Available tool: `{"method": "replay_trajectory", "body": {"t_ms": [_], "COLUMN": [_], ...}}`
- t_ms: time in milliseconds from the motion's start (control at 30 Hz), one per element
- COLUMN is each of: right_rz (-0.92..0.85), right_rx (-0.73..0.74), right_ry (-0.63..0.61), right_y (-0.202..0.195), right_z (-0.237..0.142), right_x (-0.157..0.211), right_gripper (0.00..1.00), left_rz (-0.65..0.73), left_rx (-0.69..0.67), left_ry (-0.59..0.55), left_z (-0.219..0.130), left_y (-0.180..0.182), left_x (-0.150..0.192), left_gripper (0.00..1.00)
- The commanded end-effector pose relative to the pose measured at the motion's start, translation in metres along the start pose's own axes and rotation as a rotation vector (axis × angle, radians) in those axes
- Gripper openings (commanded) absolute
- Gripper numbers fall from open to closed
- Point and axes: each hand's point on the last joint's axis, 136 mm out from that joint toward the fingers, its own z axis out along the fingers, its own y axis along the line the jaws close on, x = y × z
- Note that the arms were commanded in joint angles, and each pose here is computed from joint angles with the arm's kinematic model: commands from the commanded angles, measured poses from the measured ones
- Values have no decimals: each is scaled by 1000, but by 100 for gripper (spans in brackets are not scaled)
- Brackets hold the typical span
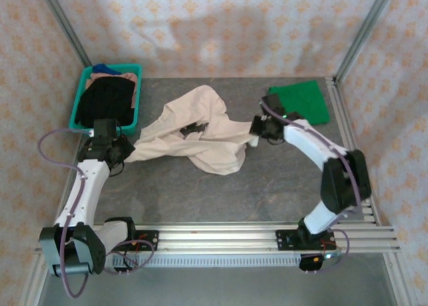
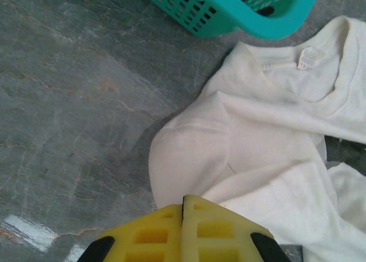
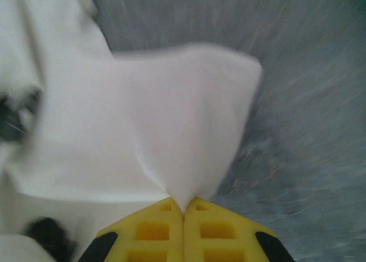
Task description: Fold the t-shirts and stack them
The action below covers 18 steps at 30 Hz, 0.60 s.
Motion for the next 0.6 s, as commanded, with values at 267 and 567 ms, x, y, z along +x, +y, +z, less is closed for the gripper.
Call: {"method": "replay_trajectory", "body": {"t_ms": [267,567], "right_rz": [-19,-30], "right_rx": [130,-51], "right_ry": [-1,2], "right_y": [-45,-4], "right_z": [11,-8], "right_x": [-52,14], "right_gripper": [47,58], "left_rz": [14,31], "left_rx": [5,62], "left_ry": [7,55], "left_z": [0,9], "left_y": [3,-9], "left_x": [1,14], "left_gripper": [0,0]}}
